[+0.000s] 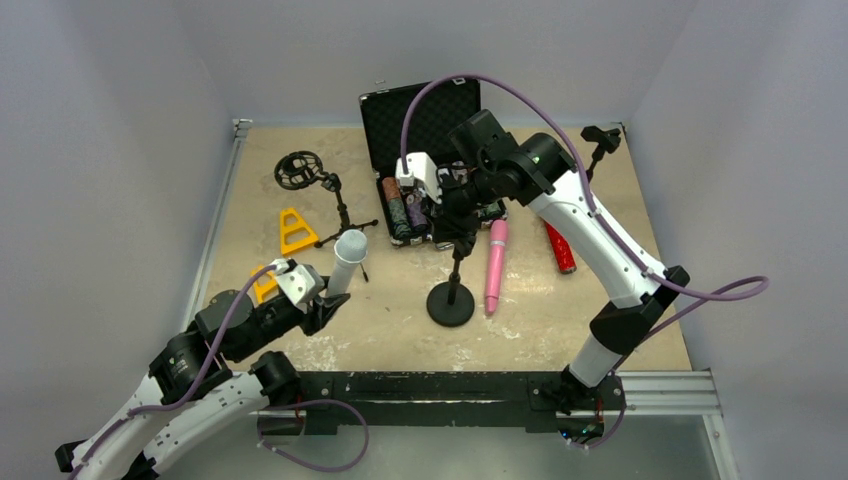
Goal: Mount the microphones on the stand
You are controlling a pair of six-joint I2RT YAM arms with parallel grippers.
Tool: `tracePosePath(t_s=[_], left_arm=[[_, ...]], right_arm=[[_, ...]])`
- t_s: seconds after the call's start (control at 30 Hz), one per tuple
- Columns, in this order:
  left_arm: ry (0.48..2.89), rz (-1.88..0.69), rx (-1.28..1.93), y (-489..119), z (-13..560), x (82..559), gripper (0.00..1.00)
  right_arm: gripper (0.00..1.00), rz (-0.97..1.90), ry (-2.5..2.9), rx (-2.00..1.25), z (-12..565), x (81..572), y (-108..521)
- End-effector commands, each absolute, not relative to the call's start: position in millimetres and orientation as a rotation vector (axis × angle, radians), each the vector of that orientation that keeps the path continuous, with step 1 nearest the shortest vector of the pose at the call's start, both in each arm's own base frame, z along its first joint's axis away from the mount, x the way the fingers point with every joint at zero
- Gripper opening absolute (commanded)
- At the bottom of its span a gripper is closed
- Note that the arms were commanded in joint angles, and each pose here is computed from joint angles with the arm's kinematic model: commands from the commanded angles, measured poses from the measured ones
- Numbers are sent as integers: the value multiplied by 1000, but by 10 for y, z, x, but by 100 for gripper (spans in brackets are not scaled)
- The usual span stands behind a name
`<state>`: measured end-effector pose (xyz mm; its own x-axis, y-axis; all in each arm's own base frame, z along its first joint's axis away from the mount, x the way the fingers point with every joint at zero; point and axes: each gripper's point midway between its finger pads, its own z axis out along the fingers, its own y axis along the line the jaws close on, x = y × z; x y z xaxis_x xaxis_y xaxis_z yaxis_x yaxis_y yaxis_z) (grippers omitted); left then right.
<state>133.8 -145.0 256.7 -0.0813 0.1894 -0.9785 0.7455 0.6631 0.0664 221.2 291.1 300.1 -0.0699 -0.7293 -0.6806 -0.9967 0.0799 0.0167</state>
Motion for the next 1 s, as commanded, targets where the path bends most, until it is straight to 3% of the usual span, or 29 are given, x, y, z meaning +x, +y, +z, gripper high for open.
tracePosePath(t_s=[0.0,0.17,0.23,0.27,0.3,0.33,0.5,0.8,0.97], left_arm=[[1555,-577,769,-1495,2723,1345,0],[1549,-589,777,-1516,2728,1332,0],[1546,-597,780,-1526,2732,1324,0],[1543,-602,780,-1532,2736,1320,0],[1542,-602,778,-1534,2740,1323,0],[1542,-603,776,-1534,2743,1326,0],[1517,-647,790,-1603,2780,1290,0],[1469,-813,781,-2045,2877,1372,0],[1397,-878,756,-2366,2959,1549,0]], right_arm=[[15,770,1615,-1938,3123,1952,2865],[26,815,1627,-1916,3159,1916,2902],[49,815,1654,-1857,3262,1945,2932],[68,826,1653,-1843,3316,1927,2934],[81,854,1638,-1829,3380,1885,2948],[88,875,1623,-1816,3446,1849,2955],[95,849,1598,-1759,3634,1813,2888],[97,922,1588,-1505,3996,1920,2458],[98,982,1570,-1500,3656,1842,2368]])
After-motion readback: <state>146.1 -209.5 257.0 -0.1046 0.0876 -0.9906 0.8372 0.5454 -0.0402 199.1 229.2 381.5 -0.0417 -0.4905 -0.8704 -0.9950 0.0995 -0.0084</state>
